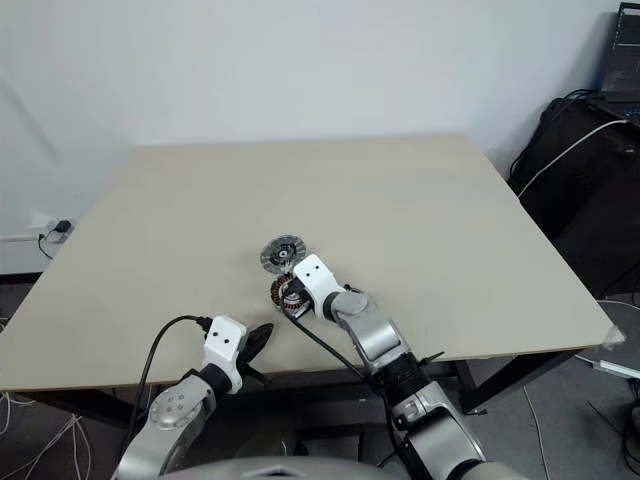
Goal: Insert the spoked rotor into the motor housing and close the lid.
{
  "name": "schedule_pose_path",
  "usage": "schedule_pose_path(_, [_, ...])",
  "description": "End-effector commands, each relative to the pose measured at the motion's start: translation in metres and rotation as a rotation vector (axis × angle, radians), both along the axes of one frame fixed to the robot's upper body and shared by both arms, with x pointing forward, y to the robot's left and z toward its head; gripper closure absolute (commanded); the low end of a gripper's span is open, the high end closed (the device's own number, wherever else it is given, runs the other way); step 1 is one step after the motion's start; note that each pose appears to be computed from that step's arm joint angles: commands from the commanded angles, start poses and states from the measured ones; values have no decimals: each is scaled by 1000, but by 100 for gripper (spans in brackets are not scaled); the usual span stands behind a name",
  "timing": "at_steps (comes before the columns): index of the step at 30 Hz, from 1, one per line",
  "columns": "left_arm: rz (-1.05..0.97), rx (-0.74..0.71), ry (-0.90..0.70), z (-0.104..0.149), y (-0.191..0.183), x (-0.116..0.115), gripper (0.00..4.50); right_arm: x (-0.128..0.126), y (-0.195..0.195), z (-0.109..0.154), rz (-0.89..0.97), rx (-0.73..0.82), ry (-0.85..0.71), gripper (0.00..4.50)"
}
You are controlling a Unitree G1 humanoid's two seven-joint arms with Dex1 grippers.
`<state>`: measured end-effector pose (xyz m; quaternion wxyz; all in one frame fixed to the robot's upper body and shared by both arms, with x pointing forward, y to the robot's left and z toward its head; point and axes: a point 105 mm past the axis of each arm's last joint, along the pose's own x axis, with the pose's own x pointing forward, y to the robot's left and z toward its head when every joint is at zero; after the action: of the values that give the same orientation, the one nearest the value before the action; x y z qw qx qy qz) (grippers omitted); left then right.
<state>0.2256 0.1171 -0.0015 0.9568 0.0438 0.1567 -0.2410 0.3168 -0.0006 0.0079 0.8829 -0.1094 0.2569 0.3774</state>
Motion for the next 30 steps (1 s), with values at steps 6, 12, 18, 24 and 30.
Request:
schedule_pose_path(6, [-5,-5,-48,12,-1,6,450,6,10,26,2,62,-87,448])
schedule_pose_path(12, [4,-6,-51,14,0,4,450,15,-17,60,-103,192,-199,448])
schedule_pose_path(18, [-4,-10,-36,12,1,2,450,-3,-89,59,-284,188,-191,298])
schedule_pose_path(24, [-30,-15,-28,11,0,5,450,-30,-128,43,-407,202,-88,95])
schedule_pose_path(30, [-62,-18,-23,13,-2,6,450,-44,-130,15,-525,343,123,37])
